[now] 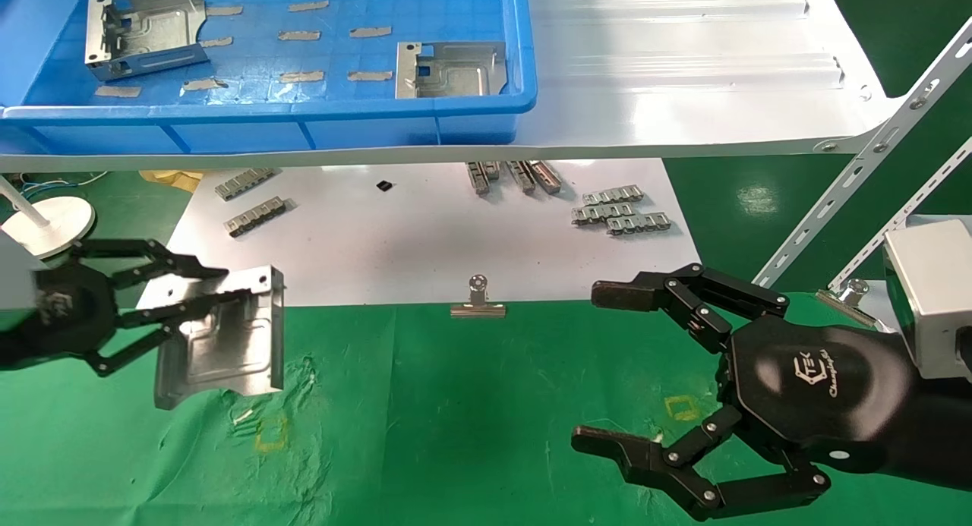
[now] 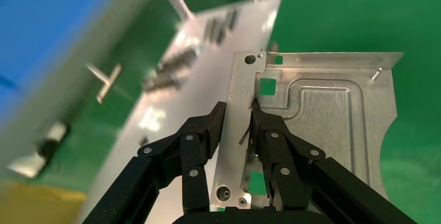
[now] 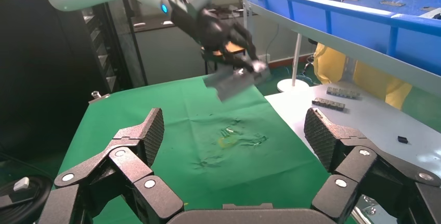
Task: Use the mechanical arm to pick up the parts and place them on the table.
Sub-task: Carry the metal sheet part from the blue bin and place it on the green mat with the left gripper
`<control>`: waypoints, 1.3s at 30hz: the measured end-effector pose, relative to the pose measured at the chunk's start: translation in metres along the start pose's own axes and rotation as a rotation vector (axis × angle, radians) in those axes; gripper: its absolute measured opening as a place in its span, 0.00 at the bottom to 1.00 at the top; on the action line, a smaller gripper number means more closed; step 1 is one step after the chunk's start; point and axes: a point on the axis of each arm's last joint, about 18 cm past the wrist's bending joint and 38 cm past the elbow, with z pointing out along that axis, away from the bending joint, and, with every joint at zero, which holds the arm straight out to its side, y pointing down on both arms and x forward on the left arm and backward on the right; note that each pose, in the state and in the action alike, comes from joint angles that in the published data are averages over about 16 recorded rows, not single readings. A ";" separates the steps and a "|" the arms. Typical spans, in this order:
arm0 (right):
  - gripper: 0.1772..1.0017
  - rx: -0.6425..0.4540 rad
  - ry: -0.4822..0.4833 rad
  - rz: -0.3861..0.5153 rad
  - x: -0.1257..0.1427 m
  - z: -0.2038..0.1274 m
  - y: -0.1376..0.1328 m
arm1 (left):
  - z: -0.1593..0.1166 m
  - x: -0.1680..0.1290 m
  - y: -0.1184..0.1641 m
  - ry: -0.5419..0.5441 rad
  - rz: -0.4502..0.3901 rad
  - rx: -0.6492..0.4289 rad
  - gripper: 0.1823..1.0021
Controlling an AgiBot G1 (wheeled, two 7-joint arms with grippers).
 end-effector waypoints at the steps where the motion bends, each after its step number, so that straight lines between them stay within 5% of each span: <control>1: 0.98 0.000 0.000 0.000 0.000 0.000 0.000 | 0.003 0.003 0.006 0.010 0.008 -0.016 0.12; 19: 1.00 0.000 0.000 0.000 0.000 0.000 0.000 | 0.034 0.032 0.069 0.118 -0.003 -0.207 0.12; 39: 1.00 0.000 0.000 0.000 0.000 0.000 0.000 | 0.038 0.046 0.077 0.152 -0.018 -0.176 0.17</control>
